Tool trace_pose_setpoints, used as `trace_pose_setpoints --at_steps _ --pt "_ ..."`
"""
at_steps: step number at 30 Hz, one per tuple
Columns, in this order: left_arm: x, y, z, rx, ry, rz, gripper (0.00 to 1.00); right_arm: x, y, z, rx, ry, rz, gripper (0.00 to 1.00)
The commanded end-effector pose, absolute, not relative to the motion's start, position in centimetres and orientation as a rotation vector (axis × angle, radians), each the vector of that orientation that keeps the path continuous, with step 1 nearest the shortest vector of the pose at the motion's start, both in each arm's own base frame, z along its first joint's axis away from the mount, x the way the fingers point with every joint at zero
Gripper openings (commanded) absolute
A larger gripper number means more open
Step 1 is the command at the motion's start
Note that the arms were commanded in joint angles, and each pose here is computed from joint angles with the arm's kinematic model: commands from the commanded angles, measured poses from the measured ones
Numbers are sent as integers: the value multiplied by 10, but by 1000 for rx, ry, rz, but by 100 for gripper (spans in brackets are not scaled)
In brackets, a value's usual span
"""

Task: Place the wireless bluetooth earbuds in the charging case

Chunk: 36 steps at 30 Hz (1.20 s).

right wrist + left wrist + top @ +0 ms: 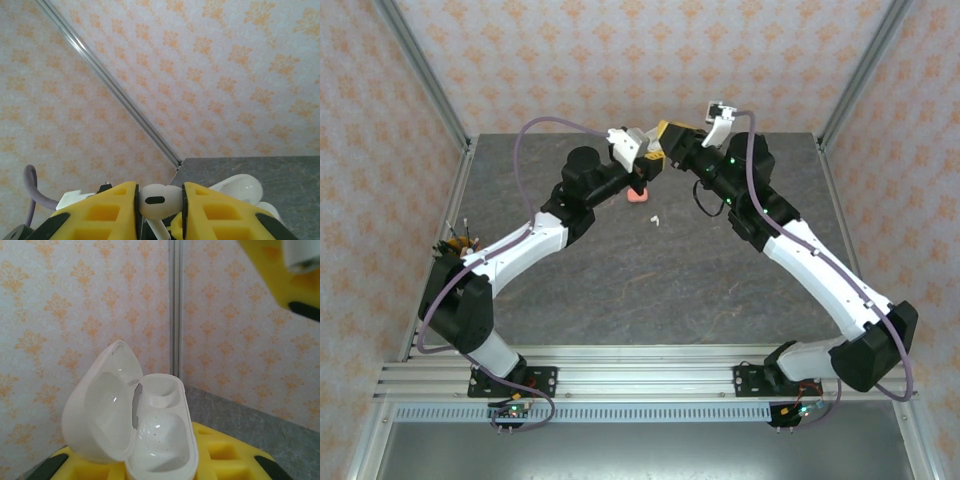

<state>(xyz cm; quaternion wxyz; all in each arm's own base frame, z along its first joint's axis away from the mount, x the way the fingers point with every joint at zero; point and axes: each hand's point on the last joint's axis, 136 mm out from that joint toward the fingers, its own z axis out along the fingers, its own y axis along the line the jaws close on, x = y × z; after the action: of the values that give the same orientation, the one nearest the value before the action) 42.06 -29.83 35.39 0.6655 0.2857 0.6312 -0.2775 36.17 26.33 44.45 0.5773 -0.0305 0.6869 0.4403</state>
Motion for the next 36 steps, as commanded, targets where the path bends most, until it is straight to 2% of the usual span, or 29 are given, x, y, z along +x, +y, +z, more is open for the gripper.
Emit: trace_pose_setpoints --at_steps 1,24,36 --pt "419 -302 372 660 1388 -611 0 360 275 452 -126 1577 1093 25" --pt "412 -305 380 656 1359 -665 0 382 247 430 -36 1602 997 24" --pt "412 -310 384 639 1347 -723 0 382 256 427 -98 1610 1021 23"
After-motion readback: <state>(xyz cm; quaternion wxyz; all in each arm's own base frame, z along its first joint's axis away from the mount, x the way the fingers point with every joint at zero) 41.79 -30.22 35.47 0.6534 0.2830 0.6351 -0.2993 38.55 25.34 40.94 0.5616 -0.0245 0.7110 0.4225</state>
